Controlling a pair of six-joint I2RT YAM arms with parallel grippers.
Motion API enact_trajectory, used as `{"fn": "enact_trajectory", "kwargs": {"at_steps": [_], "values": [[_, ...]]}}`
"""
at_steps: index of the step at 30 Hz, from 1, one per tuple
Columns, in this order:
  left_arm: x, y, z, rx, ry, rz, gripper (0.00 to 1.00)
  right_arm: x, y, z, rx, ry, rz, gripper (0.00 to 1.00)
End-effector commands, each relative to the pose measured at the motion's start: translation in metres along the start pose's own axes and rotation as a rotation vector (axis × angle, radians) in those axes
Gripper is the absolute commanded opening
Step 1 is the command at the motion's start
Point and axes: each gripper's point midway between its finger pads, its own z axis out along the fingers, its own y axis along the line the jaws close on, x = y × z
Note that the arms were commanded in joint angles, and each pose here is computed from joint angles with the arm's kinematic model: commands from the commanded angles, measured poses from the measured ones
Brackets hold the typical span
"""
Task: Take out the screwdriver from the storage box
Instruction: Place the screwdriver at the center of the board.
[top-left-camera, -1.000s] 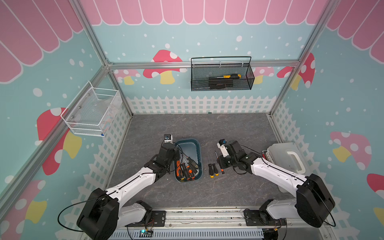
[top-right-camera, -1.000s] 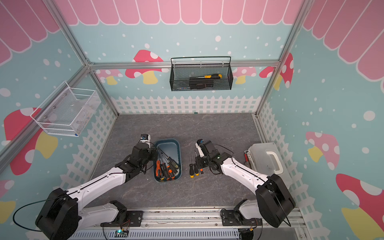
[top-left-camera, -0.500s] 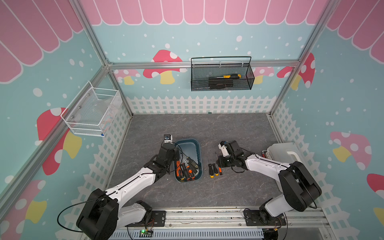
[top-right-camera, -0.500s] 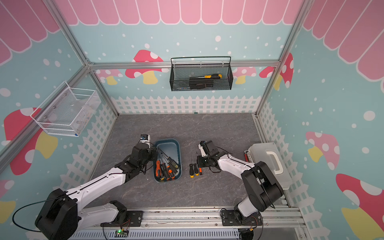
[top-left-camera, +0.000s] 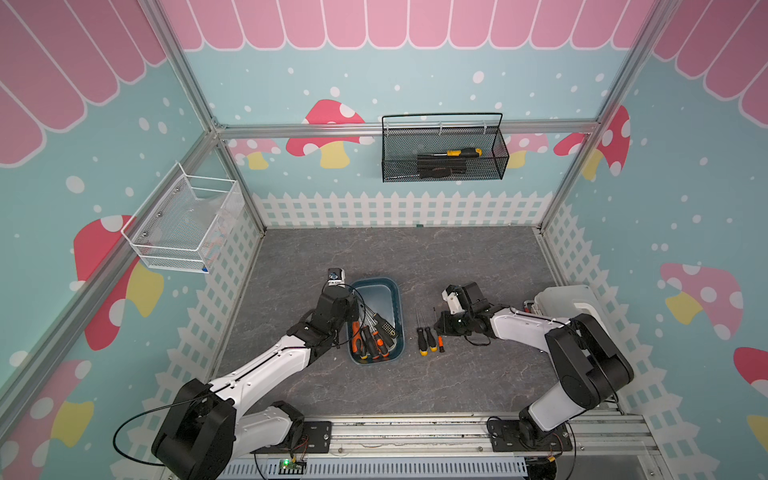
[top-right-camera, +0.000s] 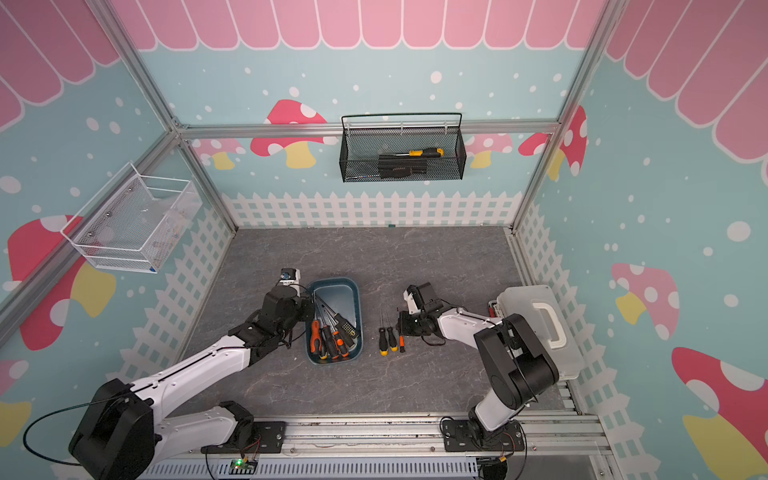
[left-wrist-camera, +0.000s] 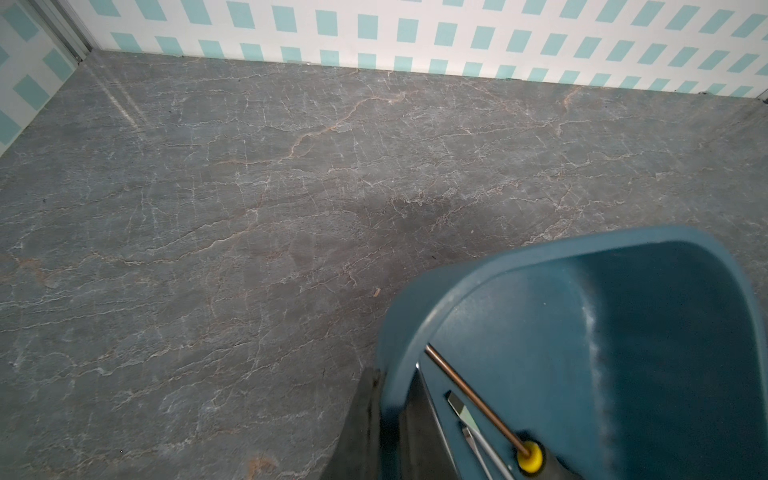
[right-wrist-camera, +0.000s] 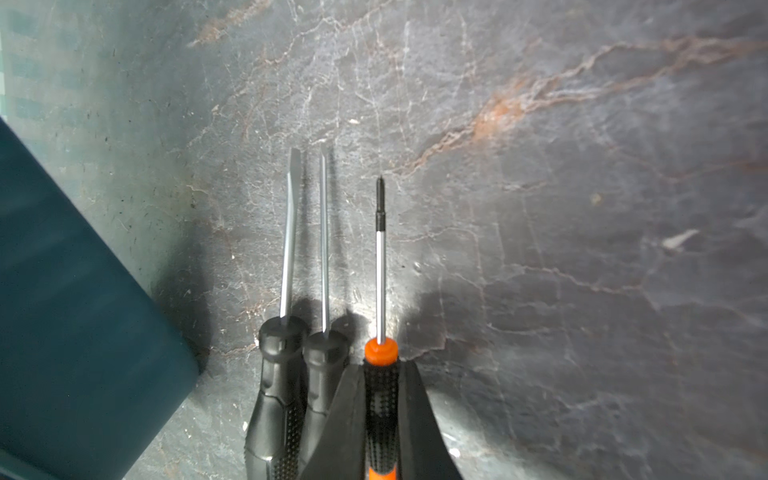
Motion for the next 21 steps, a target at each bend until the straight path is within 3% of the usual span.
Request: {"fn": "enact_trajectory", "kwargs": {"at_steps": [1, 14, 21], "values": [[-0.0183, -0.0009, -0.0029, 0.0, -0.061, -0.001, 0.0, 0.0012, 0.0022, 0.0051, -0.04, 0.013, 0.021, 0.0], [-0.0159, -0.0008, -0.0008, -0.002, -0.055, -0.001, 0.0, 0.0051, -0.002, 0.0116, -0.069, 0.038, 0.061, 0.0], [-0.0124, 0.0006, -0.0001, -0.006, -0.051, -0.005, 0.0, 0.0068, -0.0039, 0.0138, -0.08, 0.049, 0.076, 0.14]]}}
